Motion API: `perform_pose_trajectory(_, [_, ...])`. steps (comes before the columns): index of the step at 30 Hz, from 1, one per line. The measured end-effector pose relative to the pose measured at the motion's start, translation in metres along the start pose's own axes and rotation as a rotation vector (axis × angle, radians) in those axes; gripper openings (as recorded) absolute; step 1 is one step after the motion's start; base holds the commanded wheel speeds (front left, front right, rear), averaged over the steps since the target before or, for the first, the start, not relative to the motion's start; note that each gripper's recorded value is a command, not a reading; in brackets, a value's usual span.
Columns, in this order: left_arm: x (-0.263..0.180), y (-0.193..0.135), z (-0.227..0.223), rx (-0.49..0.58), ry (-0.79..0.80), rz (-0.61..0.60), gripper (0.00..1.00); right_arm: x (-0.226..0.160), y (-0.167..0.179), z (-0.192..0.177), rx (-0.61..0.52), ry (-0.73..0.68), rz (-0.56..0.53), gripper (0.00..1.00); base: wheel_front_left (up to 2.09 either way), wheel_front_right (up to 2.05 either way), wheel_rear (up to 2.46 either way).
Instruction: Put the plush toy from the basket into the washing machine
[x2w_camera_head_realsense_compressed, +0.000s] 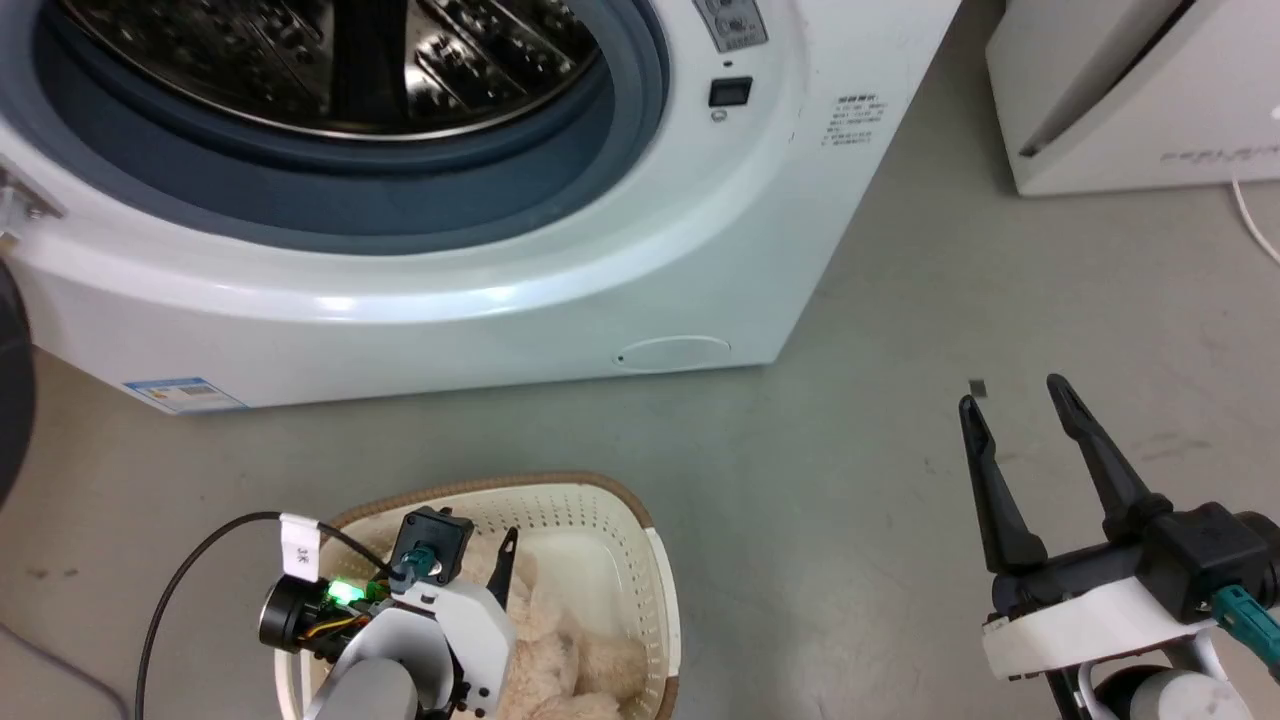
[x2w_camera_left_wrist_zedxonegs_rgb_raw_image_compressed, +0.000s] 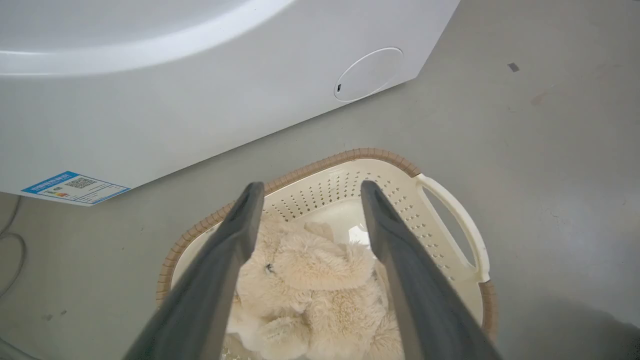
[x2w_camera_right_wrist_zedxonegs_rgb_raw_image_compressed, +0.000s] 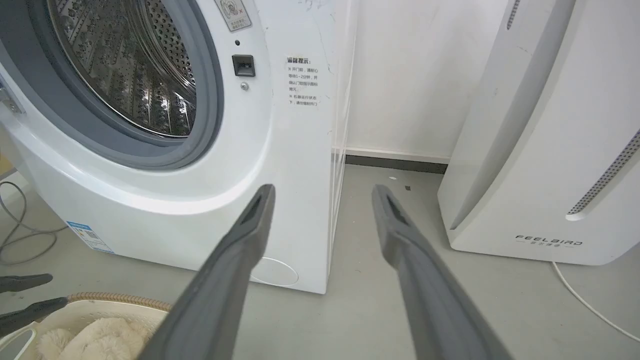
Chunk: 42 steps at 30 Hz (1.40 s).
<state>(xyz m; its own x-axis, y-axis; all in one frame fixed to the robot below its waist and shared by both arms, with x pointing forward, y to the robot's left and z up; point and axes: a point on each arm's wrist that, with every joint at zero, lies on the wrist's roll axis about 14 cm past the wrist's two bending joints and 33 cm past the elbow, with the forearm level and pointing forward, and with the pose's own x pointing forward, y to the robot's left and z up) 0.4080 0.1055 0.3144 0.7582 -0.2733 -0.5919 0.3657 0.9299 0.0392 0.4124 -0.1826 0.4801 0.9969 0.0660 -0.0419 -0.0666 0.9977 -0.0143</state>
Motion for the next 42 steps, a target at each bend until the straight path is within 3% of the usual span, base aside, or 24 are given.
perform_pose_trajectory(22, [0.045, -0.004, -0.086, 0.076, 0.305, -0.114, 1.00, 0.020, -0.012, -0.035, 0.025, 0.049, -0.031, 1.00, 0.00, 0.00, 0.00])
perform_pose_trajectory(30, [0.059, -0.004, -0.129, 0.187, 0.468, -0.193, 1.00, 0.025, -0.017, -0.057, 0.031, 0.093, -0.046, 1.00, 0.00, 0.00, 0.00])
perform_pose_trajectory(42, [0.084, 0.006, -0.164, 0.319, 0.575, -0.254, 1.00, 0.031, -0.025, -0.083, 0.039, 0.132, -0.070, 1.00, 0.00, 0.00, 0.00])
